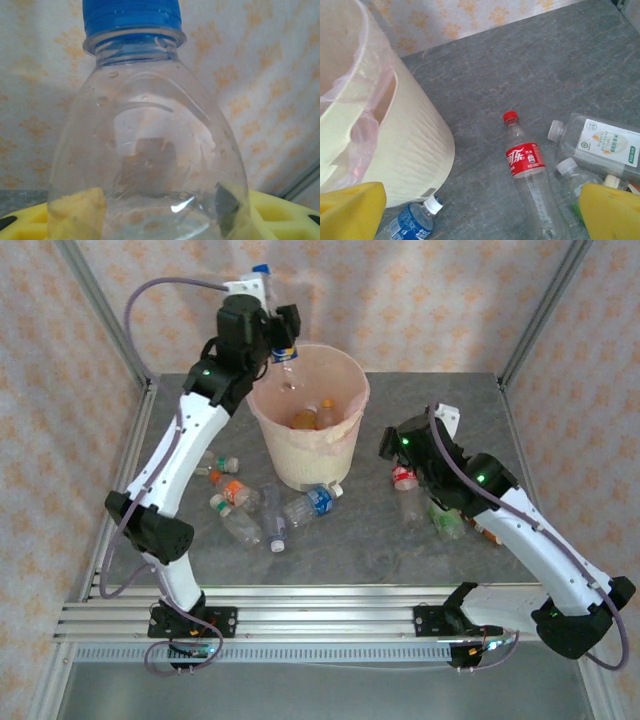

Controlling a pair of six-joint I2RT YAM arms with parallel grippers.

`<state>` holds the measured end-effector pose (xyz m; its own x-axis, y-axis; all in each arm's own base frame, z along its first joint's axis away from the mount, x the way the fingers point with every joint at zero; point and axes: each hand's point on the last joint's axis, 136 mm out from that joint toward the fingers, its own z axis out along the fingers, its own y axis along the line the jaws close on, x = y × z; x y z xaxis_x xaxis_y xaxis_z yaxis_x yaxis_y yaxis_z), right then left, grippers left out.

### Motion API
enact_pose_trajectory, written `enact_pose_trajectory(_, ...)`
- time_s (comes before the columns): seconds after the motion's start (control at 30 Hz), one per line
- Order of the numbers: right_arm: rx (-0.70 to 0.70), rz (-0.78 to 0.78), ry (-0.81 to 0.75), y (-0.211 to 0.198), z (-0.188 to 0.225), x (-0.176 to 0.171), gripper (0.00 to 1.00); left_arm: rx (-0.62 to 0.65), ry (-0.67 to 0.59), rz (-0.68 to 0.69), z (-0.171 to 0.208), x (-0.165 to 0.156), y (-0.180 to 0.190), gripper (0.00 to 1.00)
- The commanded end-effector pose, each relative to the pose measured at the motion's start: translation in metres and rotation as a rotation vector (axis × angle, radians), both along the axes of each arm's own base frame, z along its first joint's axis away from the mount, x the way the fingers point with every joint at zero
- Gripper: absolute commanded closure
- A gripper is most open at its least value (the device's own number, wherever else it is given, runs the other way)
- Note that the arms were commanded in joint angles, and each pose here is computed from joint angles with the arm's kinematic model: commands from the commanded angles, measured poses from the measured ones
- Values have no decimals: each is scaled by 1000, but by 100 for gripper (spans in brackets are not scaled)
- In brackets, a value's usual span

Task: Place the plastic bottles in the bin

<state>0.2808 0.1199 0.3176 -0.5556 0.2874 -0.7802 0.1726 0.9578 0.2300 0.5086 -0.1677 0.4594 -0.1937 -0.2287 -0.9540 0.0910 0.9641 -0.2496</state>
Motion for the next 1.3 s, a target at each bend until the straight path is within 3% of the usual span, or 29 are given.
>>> enact_pose_trajectory(0.0,-8,-78,-32,-20,4,-5,1,172,-39,12,1,2,-3,40)
enact_pose_trajectory(0.47,5,-109,-35,-31,1,-13,1,239,-32,110,-72,19,6,37)
enact_pose_trajectory(0.83,12,-109,-31,-31,1,-13,1,224,-4,184,-103,18,19,33)
enact_pose_trajectory(1.27,8,-112,-33,-32,1,-12,1,179,23,211,-111,8,26,19)
